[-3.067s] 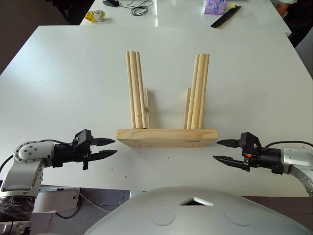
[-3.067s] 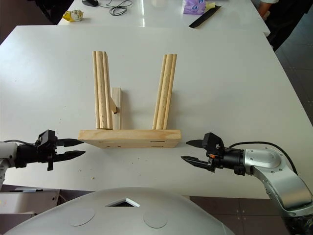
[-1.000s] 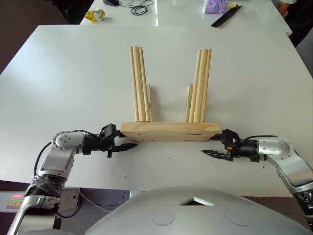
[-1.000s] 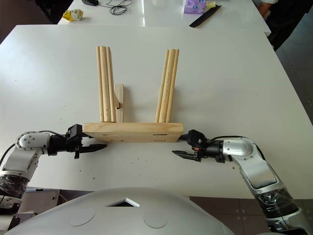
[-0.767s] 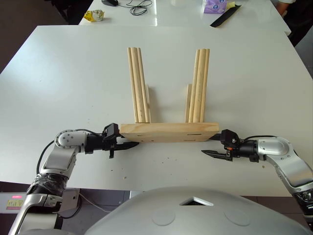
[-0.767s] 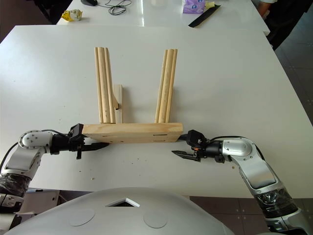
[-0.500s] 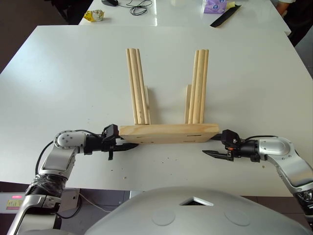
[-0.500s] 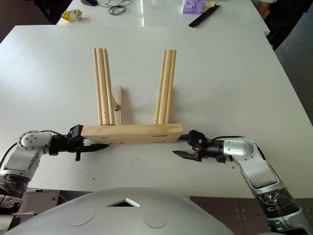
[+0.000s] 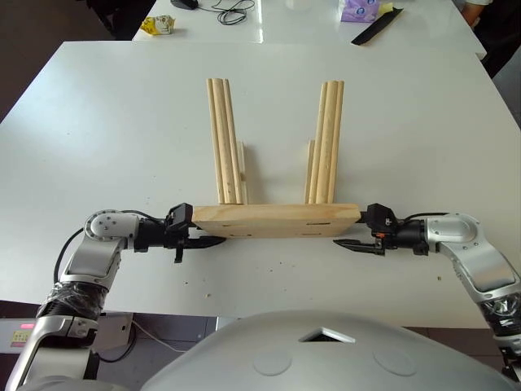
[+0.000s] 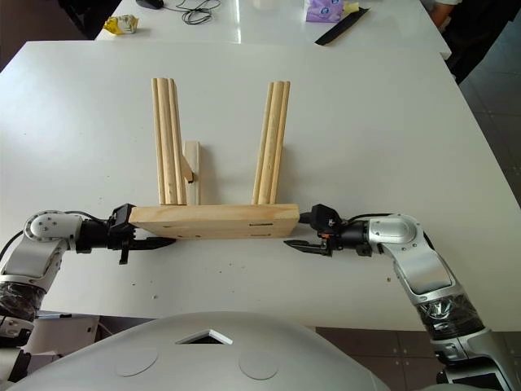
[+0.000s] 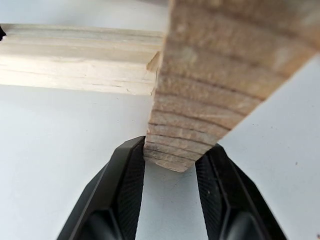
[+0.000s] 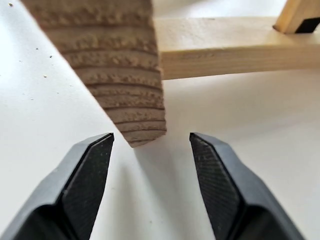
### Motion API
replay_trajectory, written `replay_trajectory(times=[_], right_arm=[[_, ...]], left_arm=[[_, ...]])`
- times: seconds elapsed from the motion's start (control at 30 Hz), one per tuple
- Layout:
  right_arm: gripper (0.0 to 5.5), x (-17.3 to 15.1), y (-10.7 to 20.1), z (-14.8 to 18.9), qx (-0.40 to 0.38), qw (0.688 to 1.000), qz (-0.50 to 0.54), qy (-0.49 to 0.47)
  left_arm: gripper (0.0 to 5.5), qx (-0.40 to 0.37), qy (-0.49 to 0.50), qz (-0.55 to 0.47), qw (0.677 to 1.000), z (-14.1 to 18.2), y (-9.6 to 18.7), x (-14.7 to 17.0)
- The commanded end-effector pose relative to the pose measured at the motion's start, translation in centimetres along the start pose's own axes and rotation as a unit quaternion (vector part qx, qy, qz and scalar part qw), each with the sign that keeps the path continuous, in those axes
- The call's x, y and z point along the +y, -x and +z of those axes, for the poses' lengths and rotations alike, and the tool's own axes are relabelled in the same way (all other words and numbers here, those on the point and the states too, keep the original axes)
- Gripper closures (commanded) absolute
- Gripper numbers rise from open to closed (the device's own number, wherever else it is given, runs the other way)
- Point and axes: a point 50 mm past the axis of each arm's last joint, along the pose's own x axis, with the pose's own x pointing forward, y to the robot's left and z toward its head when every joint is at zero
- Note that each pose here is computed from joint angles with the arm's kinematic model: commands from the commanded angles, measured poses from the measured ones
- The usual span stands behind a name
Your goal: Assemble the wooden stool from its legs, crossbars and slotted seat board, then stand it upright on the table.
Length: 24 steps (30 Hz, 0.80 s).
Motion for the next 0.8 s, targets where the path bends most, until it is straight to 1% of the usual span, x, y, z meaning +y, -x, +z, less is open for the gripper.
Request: replay_trajectory(times=[0.03, 0.2, 0.53, 0.67, 0.8], right_arm=[[2.7, 0.3, -0.7, 0.3, -0.005, 1.0, 0.013, 0.011], [2.7, 0.2, -1.0, 0.3, -0.005, 1.0, 0.012, 0.011], [4.03, 0.4, -0.9, 0.1, -0.004, 1.0, 0.009, 0.003], [4.06, 0.6, -1.1, 0.3, -0.015, 1.0, 0.006, -0.001], [4.06, 1.4, -0.7, 0.7, -0.027, 1.0, 0.0, -0.011]], left_arm=[[4.06, 0.009, -0.009, -0.016, 1.0, 0.4, 0.2, 0.5], [4.06, 0.008, -0.011, -0.021, 1.0, 0.4, 0.0, 0.6], [4.06, 0.004, -0.011, -0.021, 1.0, 0.5, -0.1, 0.7], [4.06, -0.007, -0.012, -0.021, 1.0, 0.9, -0.3, 0.7], [4.06, -0.029, -0.014, -0.019, 0.999, 2.2, -0.3, 0.5]])
